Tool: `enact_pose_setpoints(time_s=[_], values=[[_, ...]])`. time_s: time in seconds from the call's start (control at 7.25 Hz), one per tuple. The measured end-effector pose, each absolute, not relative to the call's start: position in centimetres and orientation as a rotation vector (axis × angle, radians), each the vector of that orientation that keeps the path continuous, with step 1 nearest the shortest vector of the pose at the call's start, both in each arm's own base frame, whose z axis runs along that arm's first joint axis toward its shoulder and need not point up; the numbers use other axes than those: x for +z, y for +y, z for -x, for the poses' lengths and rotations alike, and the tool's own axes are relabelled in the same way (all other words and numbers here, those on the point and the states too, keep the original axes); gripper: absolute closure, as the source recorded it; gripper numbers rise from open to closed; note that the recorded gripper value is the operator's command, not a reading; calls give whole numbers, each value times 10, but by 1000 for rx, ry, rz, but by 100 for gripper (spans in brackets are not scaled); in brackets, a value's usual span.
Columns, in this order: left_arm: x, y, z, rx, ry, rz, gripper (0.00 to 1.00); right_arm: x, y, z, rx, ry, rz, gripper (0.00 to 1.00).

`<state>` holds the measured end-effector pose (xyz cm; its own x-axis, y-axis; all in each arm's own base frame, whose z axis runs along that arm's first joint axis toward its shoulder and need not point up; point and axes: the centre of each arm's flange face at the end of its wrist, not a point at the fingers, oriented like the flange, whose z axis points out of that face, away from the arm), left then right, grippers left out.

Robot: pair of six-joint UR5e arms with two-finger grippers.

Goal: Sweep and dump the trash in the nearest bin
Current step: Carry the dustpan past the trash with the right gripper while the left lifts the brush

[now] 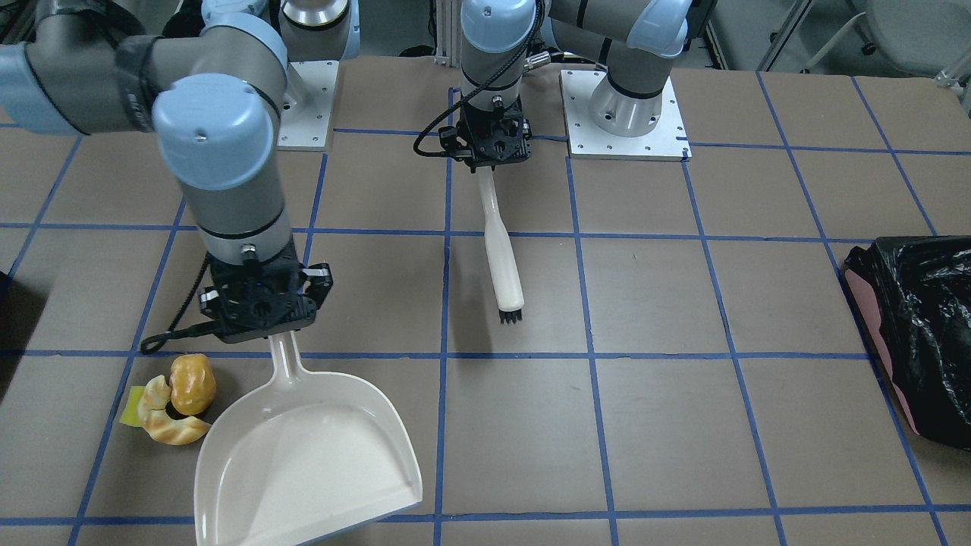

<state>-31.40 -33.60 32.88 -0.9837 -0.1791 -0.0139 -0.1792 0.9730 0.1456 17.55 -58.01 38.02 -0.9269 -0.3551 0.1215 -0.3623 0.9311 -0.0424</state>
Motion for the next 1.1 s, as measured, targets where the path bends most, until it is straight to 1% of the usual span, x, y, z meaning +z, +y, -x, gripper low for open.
enact_pose_setpoints(time_s=[0.28, 0.55, 0.69, 1.1], values=[[355, -391, 307, 153, 3148, 313, 100, 405, -578, -99, 30, -2890, -785, 100], [361, -438, 318, 125, 3169, 265, 100, 416, -570, -26, -105, -2762, -1039, 100], [359, -461, 327, 126, 3179, 244, 100, 420, -567, 6, -153, -2720, -1141, 100], [329, -520, 367, 220, 3258, 213, 100, 424, -557, 109, -202, -2630, -1361, 100]])
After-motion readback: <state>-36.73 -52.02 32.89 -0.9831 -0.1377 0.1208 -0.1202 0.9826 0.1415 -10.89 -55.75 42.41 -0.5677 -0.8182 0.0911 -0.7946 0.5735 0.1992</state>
